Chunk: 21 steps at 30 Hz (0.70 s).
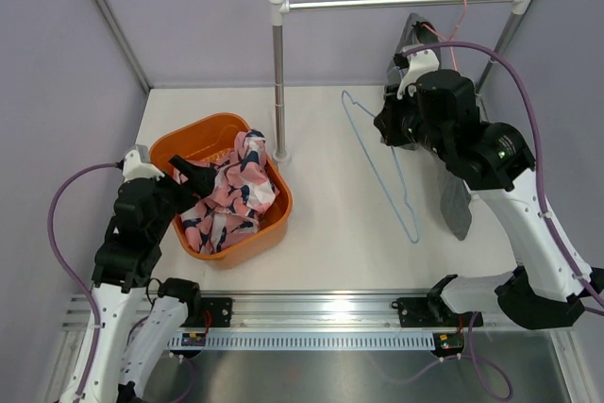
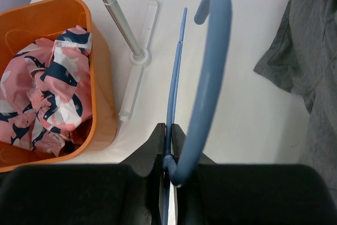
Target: Remove the shorts from the hanger
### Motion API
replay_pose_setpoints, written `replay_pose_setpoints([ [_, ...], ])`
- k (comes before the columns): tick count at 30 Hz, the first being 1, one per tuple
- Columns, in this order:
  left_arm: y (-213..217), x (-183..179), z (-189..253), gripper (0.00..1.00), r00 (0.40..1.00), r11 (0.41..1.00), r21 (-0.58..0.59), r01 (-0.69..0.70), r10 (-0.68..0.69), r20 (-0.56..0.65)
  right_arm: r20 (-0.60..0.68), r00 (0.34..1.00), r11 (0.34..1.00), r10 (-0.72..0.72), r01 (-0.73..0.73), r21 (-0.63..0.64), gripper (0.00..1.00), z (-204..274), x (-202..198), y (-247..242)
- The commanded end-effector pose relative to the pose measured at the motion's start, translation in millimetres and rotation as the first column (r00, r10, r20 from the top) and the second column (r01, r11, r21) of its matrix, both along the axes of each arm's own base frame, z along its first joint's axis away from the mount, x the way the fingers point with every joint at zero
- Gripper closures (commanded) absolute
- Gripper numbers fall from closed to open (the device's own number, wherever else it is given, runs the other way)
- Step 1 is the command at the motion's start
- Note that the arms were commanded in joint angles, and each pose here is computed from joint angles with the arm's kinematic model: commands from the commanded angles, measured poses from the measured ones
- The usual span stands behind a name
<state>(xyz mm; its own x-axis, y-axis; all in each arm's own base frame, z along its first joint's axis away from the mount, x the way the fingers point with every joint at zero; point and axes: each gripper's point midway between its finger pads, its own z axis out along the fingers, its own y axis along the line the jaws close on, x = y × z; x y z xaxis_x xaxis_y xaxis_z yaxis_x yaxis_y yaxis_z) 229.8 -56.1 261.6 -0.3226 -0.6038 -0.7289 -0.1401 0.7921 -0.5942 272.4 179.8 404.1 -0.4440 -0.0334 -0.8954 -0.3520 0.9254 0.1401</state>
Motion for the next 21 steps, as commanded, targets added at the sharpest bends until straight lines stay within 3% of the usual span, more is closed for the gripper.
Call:
replay_pose_setpoints([
  [1,-14,-6,15,0.03,0.99,0.99,0.049,0.129,-0.131,0.045,0.108,0.993,0.999,0.045,-0.042,-0.027,1.0,27,21,15],
  [11,-46,-27,-21,0.03,0.92,0.916,0.113,0.386,-0.392,0.031,0.249,0.941,0.971,0.227,-0.238,0.013,1.0,77,70,50],
  [21,-50,-47,-7,0.01,0.886,0.897,0.144,0.419,-0.438,0.149,0.295,0.926,0.971,0.238,-0.239,-0.034,1.0,80,132,61],
])
